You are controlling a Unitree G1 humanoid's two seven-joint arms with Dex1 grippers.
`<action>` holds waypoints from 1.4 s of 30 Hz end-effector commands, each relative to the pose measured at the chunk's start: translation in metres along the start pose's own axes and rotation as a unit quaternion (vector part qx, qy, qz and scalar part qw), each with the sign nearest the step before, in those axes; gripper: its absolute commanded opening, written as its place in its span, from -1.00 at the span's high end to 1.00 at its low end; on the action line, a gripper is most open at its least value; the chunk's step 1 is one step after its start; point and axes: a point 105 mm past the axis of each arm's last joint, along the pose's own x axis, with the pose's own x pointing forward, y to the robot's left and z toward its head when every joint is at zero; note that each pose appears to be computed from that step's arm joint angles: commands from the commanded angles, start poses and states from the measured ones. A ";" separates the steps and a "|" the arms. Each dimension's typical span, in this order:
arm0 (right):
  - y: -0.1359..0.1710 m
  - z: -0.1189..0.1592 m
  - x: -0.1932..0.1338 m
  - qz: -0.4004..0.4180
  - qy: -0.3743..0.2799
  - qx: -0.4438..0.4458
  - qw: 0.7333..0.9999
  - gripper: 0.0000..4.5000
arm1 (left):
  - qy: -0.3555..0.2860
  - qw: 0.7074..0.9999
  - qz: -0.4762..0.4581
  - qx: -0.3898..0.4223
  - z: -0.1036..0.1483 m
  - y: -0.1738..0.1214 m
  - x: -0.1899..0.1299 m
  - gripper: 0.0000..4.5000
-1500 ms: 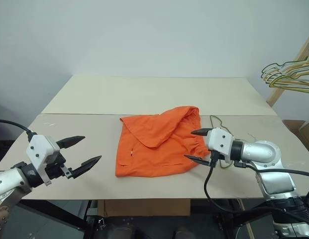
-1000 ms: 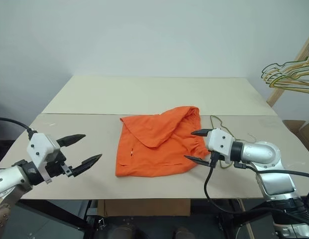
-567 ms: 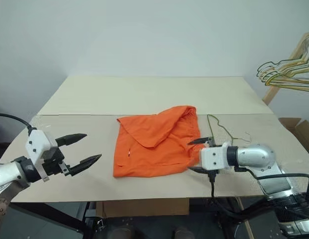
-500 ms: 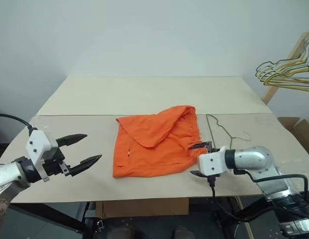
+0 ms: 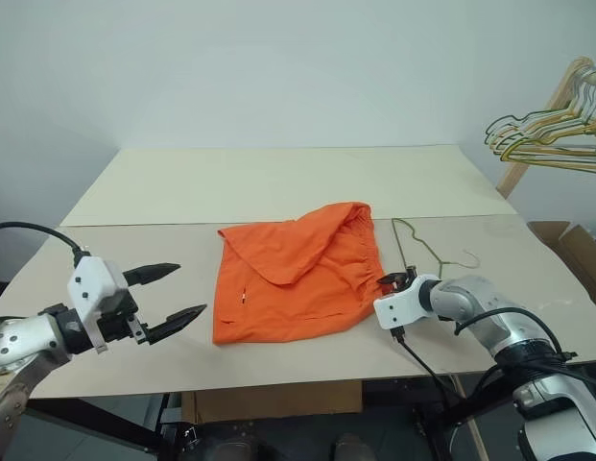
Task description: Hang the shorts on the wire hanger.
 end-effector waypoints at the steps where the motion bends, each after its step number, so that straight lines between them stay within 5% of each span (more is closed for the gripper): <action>1: -0.017 0.001 -0.002 -0.030 -0.003 -0.014 0.999 0.54 | 0.017 0.999 -0.009 0.051 -0.001 -0.003 0.004 -1.00; 4: -0.022 0.003 -0.001 -0.045 -0.005 -0.007 0.999 0.98 | 0.068 0.993 -0.037 0.089 -0.019 -0.012 0.011 -1.00; 16: -0.044 0.015 -0.008 -0.103 -0.021 0.011 0.994 0.98 | 0.202 0.945 -0.116 0.230 -0.080 -0.022 0.055 -1.00; 19: -0.046 0.016 -0.010 -0.108 -0.022 0.016 0.994 1.00 | 0.222 0.935 -0.118 0.249 -0.088 -0.015 0.059 -0.74; 31: -0.048 0.025 -0.018 -0.116 -0.040 0.024 0.992 1.00 | 0.227 0.931 -0.111 0.265 -0.086 0.004 0.060 0.99; 39: -0.042 0.061 -0.046 -0.063 -0.176 -0.034 0.982 1.00 | 0.173 0.906 -0.274 0.274 -0.046 -0.005 0.011 1.00; 42: -0.059 0.059 -0.045 -0.067 -0.196 -0.011 0.978 1.00 | 0.153 0.919 -0.242 0.272 -0.035 0.012 0.019 1.00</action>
